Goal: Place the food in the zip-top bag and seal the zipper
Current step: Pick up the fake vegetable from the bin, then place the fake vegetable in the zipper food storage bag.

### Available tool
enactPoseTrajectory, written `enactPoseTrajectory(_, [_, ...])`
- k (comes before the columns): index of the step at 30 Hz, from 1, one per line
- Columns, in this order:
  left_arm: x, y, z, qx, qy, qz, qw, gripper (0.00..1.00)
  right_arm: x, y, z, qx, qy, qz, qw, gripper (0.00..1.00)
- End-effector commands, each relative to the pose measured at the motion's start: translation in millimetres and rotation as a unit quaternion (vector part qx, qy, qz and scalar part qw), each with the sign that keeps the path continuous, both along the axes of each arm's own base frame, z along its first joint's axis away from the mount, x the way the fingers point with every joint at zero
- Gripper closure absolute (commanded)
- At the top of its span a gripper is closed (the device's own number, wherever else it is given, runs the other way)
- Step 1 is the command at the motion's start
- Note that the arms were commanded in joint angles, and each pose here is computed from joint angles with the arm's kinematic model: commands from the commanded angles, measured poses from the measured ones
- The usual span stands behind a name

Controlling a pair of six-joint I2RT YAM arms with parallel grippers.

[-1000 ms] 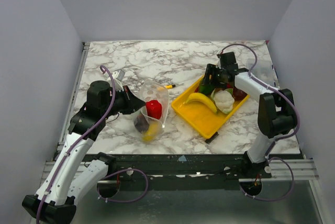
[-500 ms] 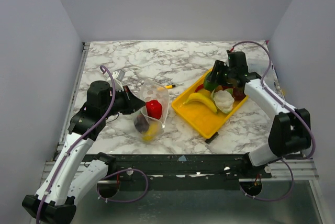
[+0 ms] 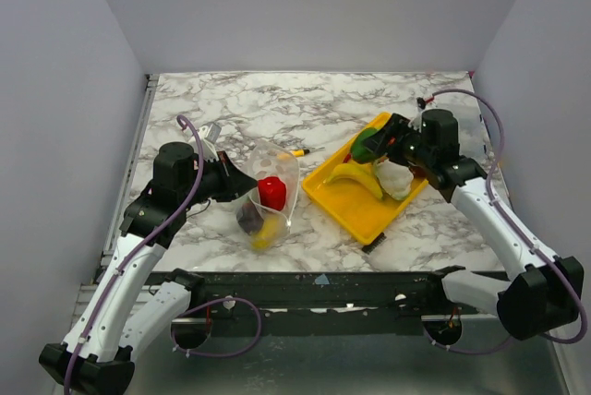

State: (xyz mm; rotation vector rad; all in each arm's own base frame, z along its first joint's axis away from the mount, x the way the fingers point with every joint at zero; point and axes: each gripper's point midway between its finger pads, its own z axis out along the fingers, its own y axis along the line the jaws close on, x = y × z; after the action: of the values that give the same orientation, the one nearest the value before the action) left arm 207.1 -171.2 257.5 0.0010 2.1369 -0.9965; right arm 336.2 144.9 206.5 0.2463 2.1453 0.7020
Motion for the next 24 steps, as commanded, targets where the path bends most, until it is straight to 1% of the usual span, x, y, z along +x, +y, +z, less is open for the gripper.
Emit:
enactPoseTrajectory(1, [0, -4, 11, -0.015, -0.01, -0.009, 1.0, 1.0, -22, 63, 44, 0.061, -0.038, 0.067, 0.995, 0.99])
enactPoseTrajectory(5, [-1, -3, 9, -0.016, -0.009, -0.009, 1.0, 1.0, -47, 119, 79, 0.049, -0.069, 0.113, 0.99, 0.99])
enactPoseTrajectory(8, [-2, -3, 7, -0.015, -0.008, -0.007, 1.0, 1.0, -69, 153, 107, 0.06, -0.092, 0.153, 0.982, 0.99])
enactPoseTrajectory(12, [-4, -1, 5, -0.011, -0.008, -0.005, 1.0, 1.0, -88, 167, 138, 0.072, -0.132, 0.158, 0.976, 1.0])
enactPoseTrajectory(15, [-3, 0, 6, -0.01, -0.009, -0.003, 1.0, 1.0, -103, 180, 151, 0.092, -0.141, 0.189, 0.967, 0.99])
enactPoseTrajectory(17, [-2, -1, 7, -0.01, -0.009, -0.003, 1.0, 1.0, -111, 193, 148, 0.088, -0.127, 0.221, 0.963, 0.99])
enactPoseTrajectory(19, [-1, -1, 8, -0.012, -0.008, -0.003, 1.0, 1.0, -118, 204, 135, 0.058, -0.104, 0.242, 0.963, 0.99])
enactPoseTrajectory(21, [0, -1, 8, -0.012, -0.008, -0.003, 1.0, 1.0, -122, 208, 118, 0.01, -0.087, 0.24, 0.967, 0.98])
enactPoseTrajectory(24, [0, -2, 7, -0.013, -0.005, -0.002, 1.0, 1.0, -122, 208, 96, -0.058, -0.067, 0.224, 0.971, 0.93])
